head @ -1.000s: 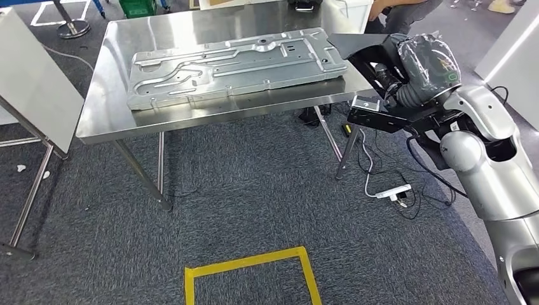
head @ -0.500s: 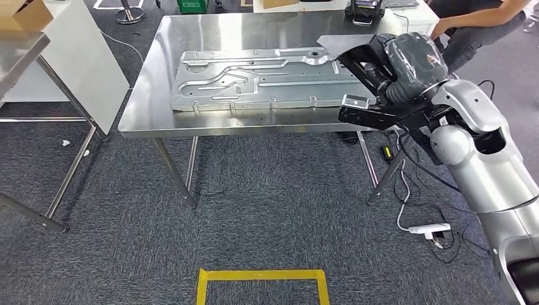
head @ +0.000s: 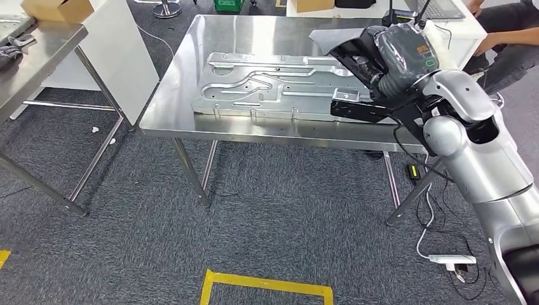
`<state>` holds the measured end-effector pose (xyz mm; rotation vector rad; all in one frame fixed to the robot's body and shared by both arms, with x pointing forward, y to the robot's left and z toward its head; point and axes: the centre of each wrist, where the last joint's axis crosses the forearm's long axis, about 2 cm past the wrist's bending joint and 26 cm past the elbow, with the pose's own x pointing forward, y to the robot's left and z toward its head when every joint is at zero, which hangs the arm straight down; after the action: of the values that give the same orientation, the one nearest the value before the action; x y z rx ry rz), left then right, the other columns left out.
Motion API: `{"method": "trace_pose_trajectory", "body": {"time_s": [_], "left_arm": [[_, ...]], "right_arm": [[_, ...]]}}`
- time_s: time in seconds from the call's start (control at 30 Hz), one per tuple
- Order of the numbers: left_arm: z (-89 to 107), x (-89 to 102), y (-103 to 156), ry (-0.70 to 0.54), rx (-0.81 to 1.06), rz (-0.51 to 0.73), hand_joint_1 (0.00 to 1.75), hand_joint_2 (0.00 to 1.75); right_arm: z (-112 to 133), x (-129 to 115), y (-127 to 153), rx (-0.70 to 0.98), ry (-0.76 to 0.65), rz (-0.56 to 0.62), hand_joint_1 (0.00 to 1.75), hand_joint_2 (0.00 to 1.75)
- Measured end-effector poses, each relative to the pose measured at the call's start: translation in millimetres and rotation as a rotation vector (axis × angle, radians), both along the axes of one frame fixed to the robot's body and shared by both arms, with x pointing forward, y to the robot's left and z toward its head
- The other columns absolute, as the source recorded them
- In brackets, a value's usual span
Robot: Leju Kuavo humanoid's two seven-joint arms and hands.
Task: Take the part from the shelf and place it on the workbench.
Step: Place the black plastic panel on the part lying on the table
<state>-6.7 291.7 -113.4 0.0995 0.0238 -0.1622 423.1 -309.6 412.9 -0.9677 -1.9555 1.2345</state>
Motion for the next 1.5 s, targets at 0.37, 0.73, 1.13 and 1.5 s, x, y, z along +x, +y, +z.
{"method": "trace_pose_trajectory", "body": {"time_s": [0.37,0.73,1.13,1.5], "left_arm": [[0.2,13.9,-5,-0.124,-0.023,0.028,0.0,1.75],[0.1,13.7,-8,-0.131,-0.033,0.044,0.0,1.75],[0.1,14.9,-8,-0.133,-0.036,0.049,0.0,1.75],[0.2,15.8,-13,-0.136,-0.038,0.056,0.0,1.75]], "right_arm": [[129,-8,8,-0.075,-0.093,-0.095,1.75,1.75],[184,-13,11,-0.08,-0.173,-0.141,1.75,1.75],[179,-3,14,-0.109,-0.14,-0.162,1.75,1.75],[144,16,14,-0.143,-0.054,-0.18,1.75,1.75]]}}
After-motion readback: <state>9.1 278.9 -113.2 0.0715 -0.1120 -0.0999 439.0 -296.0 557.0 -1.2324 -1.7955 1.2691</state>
